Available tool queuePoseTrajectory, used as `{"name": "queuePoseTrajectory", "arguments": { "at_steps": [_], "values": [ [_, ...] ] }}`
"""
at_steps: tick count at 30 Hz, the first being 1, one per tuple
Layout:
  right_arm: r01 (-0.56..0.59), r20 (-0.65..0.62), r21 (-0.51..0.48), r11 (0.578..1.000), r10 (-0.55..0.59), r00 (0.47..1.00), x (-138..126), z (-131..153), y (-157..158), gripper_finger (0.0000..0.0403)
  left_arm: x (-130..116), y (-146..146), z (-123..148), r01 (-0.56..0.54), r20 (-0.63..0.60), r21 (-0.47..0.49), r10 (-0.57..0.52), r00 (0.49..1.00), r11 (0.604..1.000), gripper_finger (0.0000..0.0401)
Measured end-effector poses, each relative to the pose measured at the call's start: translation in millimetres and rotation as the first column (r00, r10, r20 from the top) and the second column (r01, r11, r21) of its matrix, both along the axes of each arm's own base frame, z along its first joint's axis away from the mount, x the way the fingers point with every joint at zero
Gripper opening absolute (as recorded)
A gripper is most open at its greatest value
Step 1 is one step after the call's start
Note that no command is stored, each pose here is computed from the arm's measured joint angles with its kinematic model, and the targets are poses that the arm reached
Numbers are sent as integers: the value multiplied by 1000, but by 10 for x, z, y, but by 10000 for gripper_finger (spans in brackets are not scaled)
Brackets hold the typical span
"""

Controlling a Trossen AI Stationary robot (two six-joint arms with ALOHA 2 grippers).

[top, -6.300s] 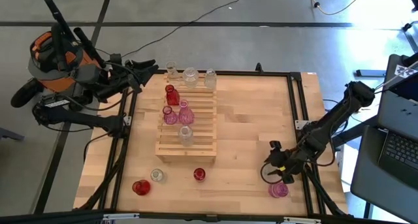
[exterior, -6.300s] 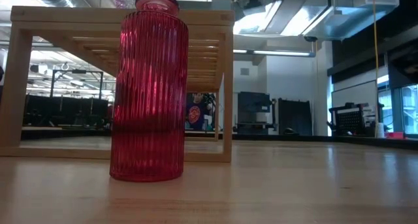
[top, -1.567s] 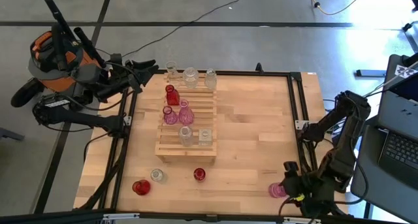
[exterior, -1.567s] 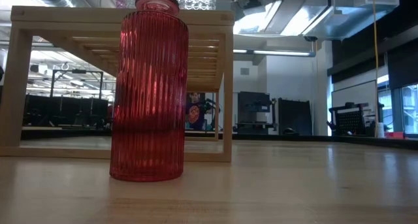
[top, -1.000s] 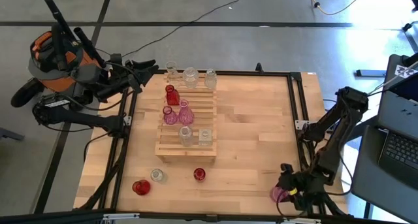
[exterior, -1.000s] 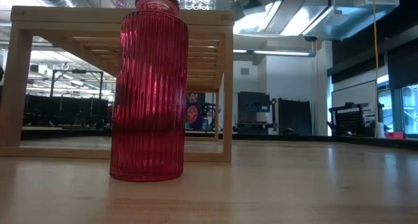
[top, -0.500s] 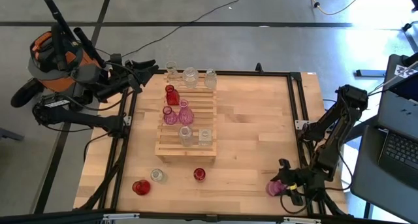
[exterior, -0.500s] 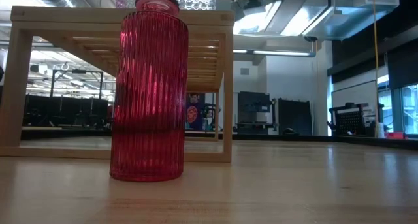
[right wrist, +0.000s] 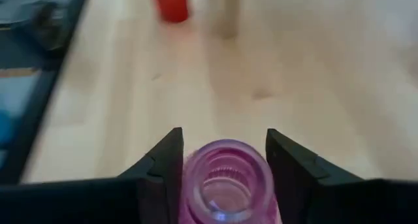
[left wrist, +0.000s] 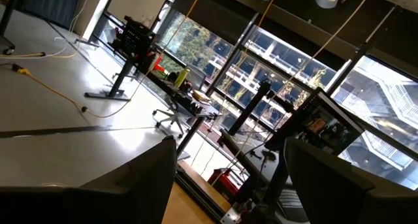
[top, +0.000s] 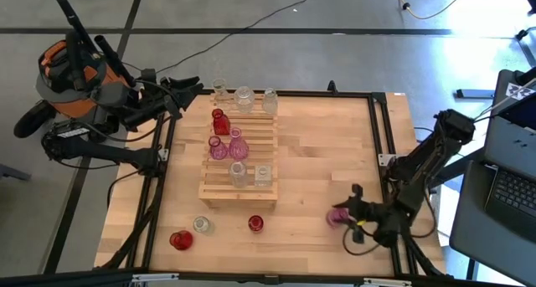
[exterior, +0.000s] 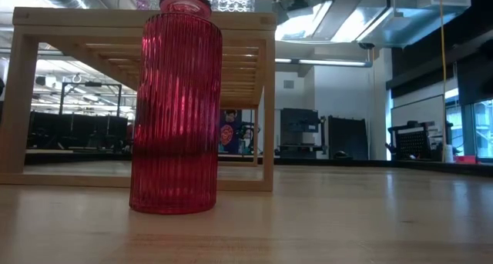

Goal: Sort vases onto shelf
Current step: Put the pink vase on the shelf aligned with the other pink vase

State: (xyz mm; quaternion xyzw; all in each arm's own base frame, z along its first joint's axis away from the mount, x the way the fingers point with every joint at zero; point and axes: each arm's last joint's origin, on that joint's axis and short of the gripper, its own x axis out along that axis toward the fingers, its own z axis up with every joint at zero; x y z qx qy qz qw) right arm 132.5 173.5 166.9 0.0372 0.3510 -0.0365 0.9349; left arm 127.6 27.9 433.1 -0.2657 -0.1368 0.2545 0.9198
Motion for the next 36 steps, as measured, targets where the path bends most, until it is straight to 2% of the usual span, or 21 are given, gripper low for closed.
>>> {"name": "queuePoseTrajectory", "arguments": {
  "at_steps": [6,12,17,22,30,36],
  "values": [
    [108,29,-92,990,-106,994,261,10,-227,87,-1,0,0,0,0,0,0,1000,1000,275],
    [168,50,-155,974,-162,986,481,26,-431,84,0,0,0,0,0,0,0,1000,1000,275],
    [172,94,-181,968,-157,983,651,73,-545,84,0,0,0,0,0,0,0,1000,1000,275],
    [146,83,-225,963,-130,988,789,177,-681,84,0,0,1,0,1,0,0,1000,1000,275],
    [170,149,-295,940,-130,980,982,577,-964,84,0,0,0,0,0,0,0,1000,1000,275],
    [177,256,-298,938,-100,962,1106,1118,-1250,84,-1,0,1,0,1,0,0,1000,1000,275]
  ]
}}
